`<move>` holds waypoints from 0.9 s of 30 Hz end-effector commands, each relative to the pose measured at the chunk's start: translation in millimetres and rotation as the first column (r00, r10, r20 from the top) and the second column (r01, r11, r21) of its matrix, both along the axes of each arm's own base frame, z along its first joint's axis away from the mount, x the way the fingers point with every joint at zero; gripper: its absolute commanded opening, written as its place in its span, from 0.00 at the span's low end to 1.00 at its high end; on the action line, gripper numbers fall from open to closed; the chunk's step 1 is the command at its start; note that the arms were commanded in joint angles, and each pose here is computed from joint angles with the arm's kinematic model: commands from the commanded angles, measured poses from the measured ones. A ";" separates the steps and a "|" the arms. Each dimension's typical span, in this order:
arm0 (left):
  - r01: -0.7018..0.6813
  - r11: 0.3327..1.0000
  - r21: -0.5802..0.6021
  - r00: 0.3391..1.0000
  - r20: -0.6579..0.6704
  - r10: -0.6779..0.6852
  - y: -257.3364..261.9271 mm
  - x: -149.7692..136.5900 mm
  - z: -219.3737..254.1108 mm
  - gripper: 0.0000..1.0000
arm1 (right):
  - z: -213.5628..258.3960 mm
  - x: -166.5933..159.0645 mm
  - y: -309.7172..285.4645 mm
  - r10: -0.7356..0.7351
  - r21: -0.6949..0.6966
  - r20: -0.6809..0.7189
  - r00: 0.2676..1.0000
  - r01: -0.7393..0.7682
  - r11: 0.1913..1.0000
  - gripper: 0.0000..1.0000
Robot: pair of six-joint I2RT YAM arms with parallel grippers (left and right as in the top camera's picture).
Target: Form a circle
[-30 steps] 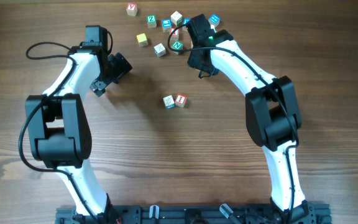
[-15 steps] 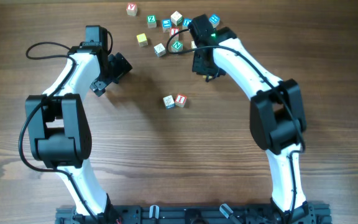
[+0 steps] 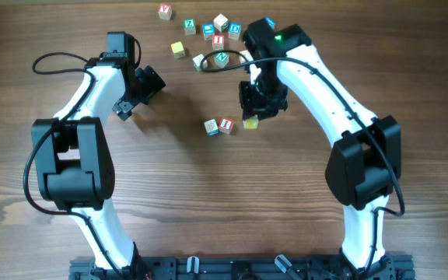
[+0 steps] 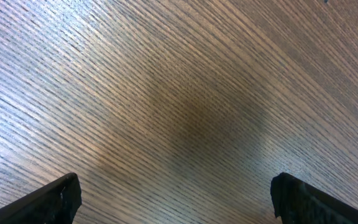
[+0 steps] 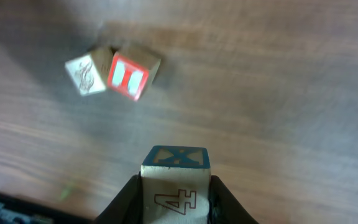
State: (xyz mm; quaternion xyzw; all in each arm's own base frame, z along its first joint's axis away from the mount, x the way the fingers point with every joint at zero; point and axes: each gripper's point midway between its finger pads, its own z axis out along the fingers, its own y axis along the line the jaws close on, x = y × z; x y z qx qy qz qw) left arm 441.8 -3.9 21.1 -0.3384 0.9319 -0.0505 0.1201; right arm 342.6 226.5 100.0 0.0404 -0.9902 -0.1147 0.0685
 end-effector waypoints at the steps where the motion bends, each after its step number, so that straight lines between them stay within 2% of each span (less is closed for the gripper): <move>1: -0.004 1.000 0.012 1.000 0.004 0.004 1.9 3.0 -0.7 1.00 | 4.8 -19.3 27.1 0.034 0.027 -0.021 0.999 -0.033 0.999 0.20; 6: -0.003 1.000 0.012 1.000 0.003 0.003 1.2 2.9 -0.8 1.00 | 16.6 -37.0 39.6 0.102 -0.005 0.014 0.995 -0.102 0.995 0.09; 8: -0.002 1.000 0.012 1.000 0.004 0.002 0.9 3.0 -0.7 1.00 | 44.1 -43.2 32.0 0.103 0.001 0.057 0.993 -0.103 0.995 0.09; 14: -0.003 1.000 0.012 1.000 0.004 0.003 1.0 3.0 -0.7 1.00 | 161.3 -63.0 -6.4 0.053 0.053 0.375 0.925 -0.079 0.995 0.10; 16: -0.002 1.000 0.012 1.000 0.004 0.002 0.9 3.0 -0.7 1.00 | 171.0 -66.4 -19.5 -0.005 0.041 0.413 0.911 -0.013 0.999 0.11; 18: -0.002 1.000 0.012 1.000 0.003 0.002 0.9 2.9 -0.8 1.00 | 156.7 -68.9 -26.0 -0.040 0.011 0.411 0.911 0.039 0.999 0.11; 21: -0.002 1.000 0.012 1.000 0.004 0.002 0.9 3.0 -0.7 1.00 | 99.4 -73.1 -10.3 -0.035 -0.011 0.359 0.933 0.042 0.999 0.09; 27: -0.002 1.000 0.012 1.000 0.003 0.002 0.9 2.9 -0.8 1.00 | 6.0 -73.7 20.2 -0.063 0.064 0.376 0.924 0.042 0.997 0.11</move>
